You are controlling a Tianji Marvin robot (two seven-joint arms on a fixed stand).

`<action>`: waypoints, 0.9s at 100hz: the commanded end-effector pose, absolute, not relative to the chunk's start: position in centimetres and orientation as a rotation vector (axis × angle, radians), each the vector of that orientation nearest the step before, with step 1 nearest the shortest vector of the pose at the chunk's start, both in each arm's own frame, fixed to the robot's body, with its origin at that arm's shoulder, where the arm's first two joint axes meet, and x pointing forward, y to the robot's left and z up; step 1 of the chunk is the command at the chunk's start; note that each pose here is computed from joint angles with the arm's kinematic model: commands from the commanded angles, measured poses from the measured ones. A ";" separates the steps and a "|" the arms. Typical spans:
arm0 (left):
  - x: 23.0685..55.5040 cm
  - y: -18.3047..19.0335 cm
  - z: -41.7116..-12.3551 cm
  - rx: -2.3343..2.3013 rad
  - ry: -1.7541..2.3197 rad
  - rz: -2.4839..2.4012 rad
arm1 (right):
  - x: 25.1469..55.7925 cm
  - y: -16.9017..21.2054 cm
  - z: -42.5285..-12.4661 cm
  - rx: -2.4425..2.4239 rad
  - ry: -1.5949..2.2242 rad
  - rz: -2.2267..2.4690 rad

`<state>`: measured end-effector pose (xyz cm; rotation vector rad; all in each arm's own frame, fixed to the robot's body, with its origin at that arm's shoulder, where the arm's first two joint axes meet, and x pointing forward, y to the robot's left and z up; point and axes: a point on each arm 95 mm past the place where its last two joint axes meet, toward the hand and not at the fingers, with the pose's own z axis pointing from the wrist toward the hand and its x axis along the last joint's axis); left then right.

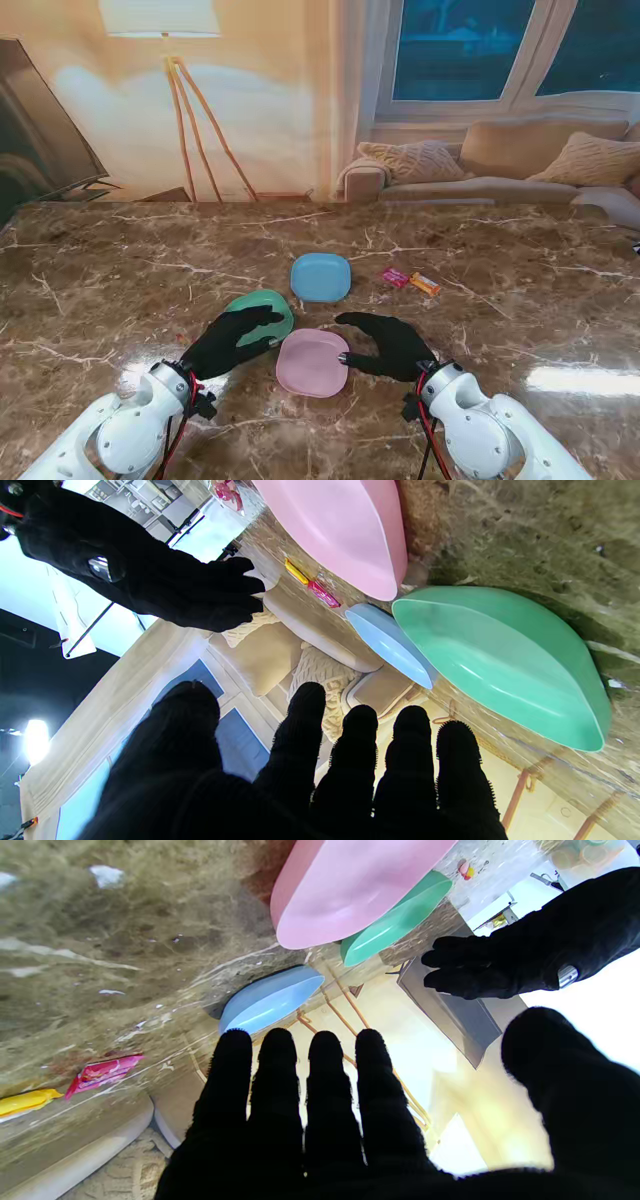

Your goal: Portion candies into small dishes

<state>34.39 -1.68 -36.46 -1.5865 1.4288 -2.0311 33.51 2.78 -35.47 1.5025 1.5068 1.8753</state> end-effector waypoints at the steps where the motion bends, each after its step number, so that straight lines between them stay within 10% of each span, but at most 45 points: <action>1: 34.3 -1.7 -36.6 -1.596 1.439 -2.025 | 33.1 2.8 -35.9 1.531 1.524 1.854; 90: 34.5 -1.5 -36.0 -1.558 1.450 -2.024 | 32.4 0.5 -34.6 1.461 1.570 1.759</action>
